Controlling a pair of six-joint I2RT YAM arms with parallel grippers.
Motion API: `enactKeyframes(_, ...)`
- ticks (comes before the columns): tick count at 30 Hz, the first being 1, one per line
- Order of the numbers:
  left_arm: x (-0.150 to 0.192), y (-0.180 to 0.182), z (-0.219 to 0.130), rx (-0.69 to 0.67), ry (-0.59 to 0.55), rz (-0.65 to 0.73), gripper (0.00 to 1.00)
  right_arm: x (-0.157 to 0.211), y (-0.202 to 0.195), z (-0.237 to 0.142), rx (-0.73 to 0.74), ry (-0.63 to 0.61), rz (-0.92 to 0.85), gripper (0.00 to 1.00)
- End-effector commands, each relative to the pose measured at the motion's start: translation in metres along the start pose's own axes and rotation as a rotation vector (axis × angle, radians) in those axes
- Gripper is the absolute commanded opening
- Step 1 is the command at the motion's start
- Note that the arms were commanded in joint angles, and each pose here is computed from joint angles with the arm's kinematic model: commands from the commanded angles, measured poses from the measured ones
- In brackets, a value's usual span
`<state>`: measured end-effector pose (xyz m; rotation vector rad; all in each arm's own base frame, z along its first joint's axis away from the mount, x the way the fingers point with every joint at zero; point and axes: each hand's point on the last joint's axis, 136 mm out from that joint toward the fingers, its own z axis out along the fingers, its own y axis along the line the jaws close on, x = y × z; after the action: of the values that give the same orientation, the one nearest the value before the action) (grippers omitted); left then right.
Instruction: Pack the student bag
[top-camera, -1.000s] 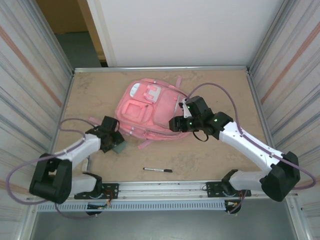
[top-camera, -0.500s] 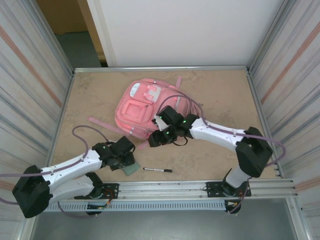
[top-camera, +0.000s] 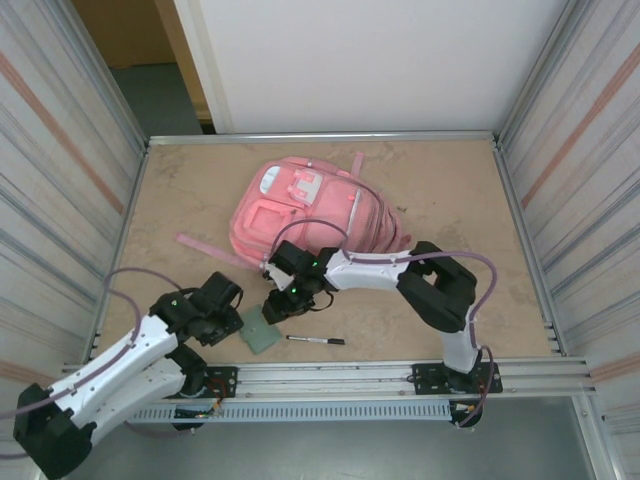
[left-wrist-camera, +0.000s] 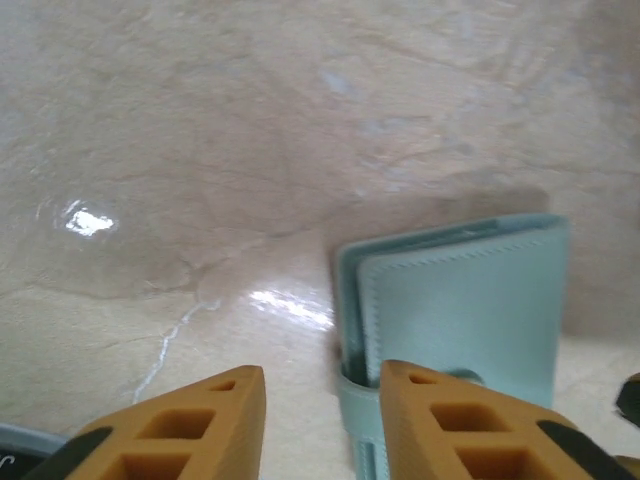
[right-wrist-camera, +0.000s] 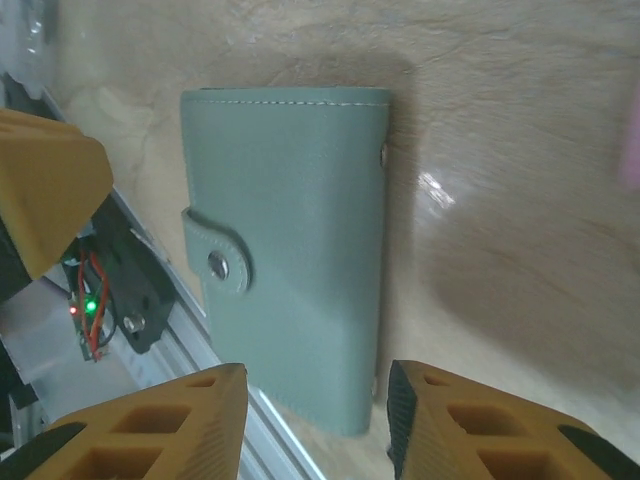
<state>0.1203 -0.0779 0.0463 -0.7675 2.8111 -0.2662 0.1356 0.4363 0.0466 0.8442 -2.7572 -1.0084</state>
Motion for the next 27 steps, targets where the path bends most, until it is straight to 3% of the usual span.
enactKeyframes(1,0.009,0.001,0.014,0.055,0.07,-0.02,0.27,-0.005,0.008,0.01,-0.024,0.015,0.017,0.4)
enactKeyframes(4,0.012,-0.002,0.021,0.088,0.109,-0.032,0.2,-0.003,0.01,0.015,-0.031,0.02,0.011,0.39)
enactKeyframes(17,0.016,-0.011,0.037,0.107,0.151,-0.006,0.07,0.0,0.038,0.03,-0.19,0.054,0.064,0.36)
enactKeyframes(27,0.008,-0.014,0.022,0.172,0.084,-0.014,0.03,-0.012,0.054,0.017,-0.245,0.008,0.065,0.17)
